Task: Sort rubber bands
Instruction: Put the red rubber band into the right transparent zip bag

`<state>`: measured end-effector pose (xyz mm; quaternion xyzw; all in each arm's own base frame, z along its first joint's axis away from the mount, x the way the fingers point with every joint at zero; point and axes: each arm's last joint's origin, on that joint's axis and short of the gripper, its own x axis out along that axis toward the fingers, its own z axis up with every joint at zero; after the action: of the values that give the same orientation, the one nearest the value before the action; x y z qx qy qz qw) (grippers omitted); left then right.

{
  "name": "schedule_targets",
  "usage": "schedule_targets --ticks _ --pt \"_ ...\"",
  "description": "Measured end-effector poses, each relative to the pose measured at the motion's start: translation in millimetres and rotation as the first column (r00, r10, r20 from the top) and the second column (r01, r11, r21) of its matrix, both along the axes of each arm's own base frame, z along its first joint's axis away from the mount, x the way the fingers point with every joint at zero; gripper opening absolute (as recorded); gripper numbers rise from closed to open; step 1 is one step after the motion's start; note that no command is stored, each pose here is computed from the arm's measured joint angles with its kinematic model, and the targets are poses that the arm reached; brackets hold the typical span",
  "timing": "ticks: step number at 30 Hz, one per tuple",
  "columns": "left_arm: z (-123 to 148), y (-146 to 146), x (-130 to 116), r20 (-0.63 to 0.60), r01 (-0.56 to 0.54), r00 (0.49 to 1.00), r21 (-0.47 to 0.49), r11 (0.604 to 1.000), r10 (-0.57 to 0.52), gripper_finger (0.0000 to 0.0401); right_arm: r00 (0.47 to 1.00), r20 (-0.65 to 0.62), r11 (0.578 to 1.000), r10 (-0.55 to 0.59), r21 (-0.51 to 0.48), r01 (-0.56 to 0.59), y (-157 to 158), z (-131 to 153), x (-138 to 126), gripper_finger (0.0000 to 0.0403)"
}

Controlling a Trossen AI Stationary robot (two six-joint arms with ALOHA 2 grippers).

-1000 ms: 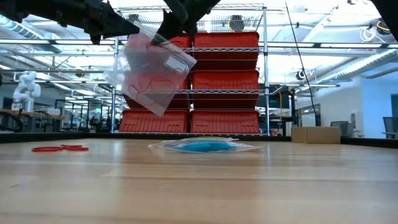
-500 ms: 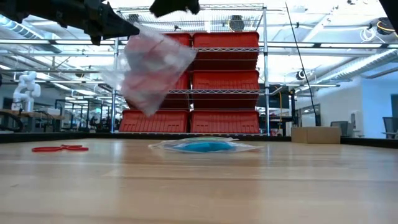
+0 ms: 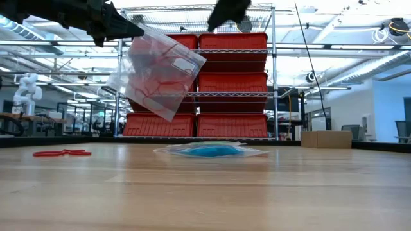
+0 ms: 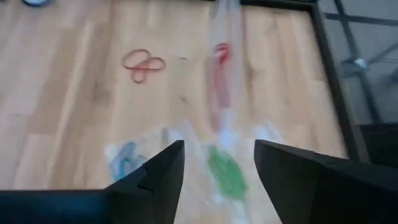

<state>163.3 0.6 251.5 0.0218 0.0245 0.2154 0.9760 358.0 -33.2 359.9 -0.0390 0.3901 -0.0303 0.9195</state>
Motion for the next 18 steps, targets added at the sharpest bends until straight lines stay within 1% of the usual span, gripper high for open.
schedule_targets --ticks 1,3,6,10,13,15,18 --pt "-0.1 0.0 0.0 -0.001 -0.001 1.0 0.0 1.0 0.001 0.0 1.0 0.027 1.0 0.005 0.021 -0.006 1.1 -9.1 -3.7 0.0189" --pt "0.0 0.0 0.0 0.0 0.0 1.0 0.0 1.0 0.0 0.0 0.992 0.129 0.999 0.006 0.043 -0.011 2.2 -28.6 -8.8 0.019" --pt "0.2 0.0 0.0 0.003 -0.001 1.0 -0.003 1.0 0.001 0.0 0.958 0.287 0.998 -0.021 0.055 0.005 2.6 -59.8 -14.6 0.019" --pt "0.2 0.1 0.0 0.003 -0.002 1.0 -0.003 1.0 0.002 0.0 0.915 0.396 0.997 -0.071 0.035 0.062 1.1 -96.9 -18.1 0.019" --pt "0.1 0.2 -0.1 0.003 -0.006 1.0 -0.003 1.0 0.006 0.0 0.886 0.448 0.992 -0.121 0.04 0.116 -1.8 -111.8 -19.4 0.0189" --pt "0.2 0.2 -0.1 0.003 -0.006 1.0 -0.002 1.0 0.006 0.0 0.869 0.475 0.99 -0.138 0.048 0.131 -3.5 -113.6 -18.9 0.0185" --pt "0.4 0.2 -0.1 0.005 -0.006 1.0 -0.002 1.0 0.006 0.0 0.862 0.486 0.989 -0.144 0.057 0.134 -5.5 -116.2 -16.8 0.0163"
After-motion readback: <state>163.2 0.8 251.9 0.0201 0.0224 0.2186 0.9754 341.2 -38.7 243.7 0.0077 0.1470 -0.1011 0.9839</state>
